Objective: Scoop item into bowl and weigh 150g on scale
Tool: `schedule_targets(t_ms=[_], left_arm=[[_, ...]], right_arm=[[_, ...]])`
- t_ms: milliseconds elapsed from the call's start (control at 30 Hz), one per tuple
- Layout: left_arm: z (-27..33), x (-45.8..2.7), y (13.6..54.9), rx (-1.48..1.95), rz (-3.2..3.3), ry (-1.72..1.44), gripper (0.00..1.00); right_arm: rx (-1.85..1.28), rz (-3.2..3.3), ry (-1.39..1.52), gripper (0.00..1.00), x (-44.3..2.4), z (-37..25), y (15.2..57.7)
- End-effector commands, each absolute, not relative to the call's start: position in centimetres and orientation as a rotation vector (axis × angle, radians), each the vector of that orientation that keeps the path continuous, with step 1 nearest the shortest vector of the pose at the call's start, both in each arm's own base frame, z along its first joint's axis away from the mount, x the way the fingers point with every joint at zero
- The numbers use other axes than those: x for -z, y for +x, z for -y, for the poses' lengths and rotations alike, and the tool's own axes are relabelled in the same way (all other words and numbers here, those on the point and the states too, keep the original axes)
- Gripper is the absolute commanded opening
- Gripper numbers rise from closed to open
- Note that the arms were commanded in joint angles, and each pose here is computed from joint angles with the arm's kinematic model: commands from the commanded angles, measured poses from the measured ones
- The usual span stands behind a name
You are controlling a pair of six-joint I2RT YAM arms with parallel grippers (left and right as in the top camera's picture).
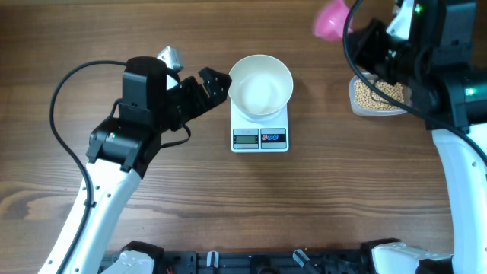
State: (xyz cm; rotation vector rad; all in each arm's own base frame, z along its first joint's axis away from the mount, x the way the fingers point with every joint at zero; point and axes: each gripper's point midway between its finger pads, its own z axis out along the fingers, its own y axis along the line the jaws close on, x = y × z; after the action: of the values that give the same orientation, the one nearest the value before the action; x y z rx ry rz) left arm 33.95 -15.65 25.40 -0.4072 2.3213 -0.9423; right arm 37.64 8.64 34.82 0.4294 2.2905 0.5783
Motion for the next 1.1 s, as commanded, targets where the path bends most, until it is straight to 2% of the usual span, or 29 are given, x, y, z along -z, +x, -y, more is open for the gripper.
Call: schedule_targets(t_ms=[0,233,333,433,567,667,733,767,800,833,900,967,1033,1067], left_arm=[[15.2,-26.9,34.0,0.899,-2.281,-0.298,1.0],[15.2,-26.9,34.0,0.898,-2.282,-0.298,1.0],[15.2,-26.8,33.9,0.898,-2.282,-0.297,1.0],[15.3,-27.2,34.2,0.903,-2.263,-0.286,0.88],[15.4,-28.1,34.2,0.901,-2.252,-0.253,0.85],[14.0,-28.5,33.4,0.744,-2.326,-0.191,0.82],[13.2,-27.1,32.2,0.624,-2.459,-0.214,0.62],[13.8,-26.3,31.5,0.63,-2.513,-0.202,0.56],[15.2,-25.5,30.5,0.677,-2.573,-0.162,0.45],[16.7,-25.1,29.8,0.729,-2.608,-0.113,0.4],[20.1,-24.9,28.6,0.853,-2.639,0.007,0.42],[21.5,-25.1,28.1,0.891,-2.63,0.068,0.16],[21.9,-24.9,27.8,0.885,-2.636,0.086,0.04],[22.0,-24.0,27.7,0.854,-2.662,0.091,0.04]], right_arm=[[-0.17,-2.365,0.319,0.04,-32.9,-4.3,36.8],[-0.081,-2.564,0.387,0.04,-29.6,-3.3,33.0],[-0.025,-2.545,0.397,0.04,-29.7,-2.5,33.2],[0.016,-2.481,0.227,0.04,-30.8,-2.6,35.0],[-0.019,-2.511,0.062,0.04,-30.1,-3.8,35.7],[-0.024,-2.53,0.038,0.04,-29.4,-4.0,36.3],[-0.02,-2.503,0.068,0.04,-29.8,-3.3,36.9],[-0.015,-2.485,0.094,0.04,-30.0,-2.5,37.3],[-0.007,-2.468,0.13,0.04,-30.3,-1.4,37.7],[-0.016,-2.46,0.124,0.04,-30.4,-0.9,37.9],[-0.039,-2.448,0.131,0.04,-30.5,0.6,38.3],[0.009,-2.458,0.142,0.04,-30.0,2.7,38.6],[0.041,-2.462,0.084,0.04,-29.9,3.2,38.7],[0.043,-2.458,0.077,0.04,-30.0,3.2,38.7]])
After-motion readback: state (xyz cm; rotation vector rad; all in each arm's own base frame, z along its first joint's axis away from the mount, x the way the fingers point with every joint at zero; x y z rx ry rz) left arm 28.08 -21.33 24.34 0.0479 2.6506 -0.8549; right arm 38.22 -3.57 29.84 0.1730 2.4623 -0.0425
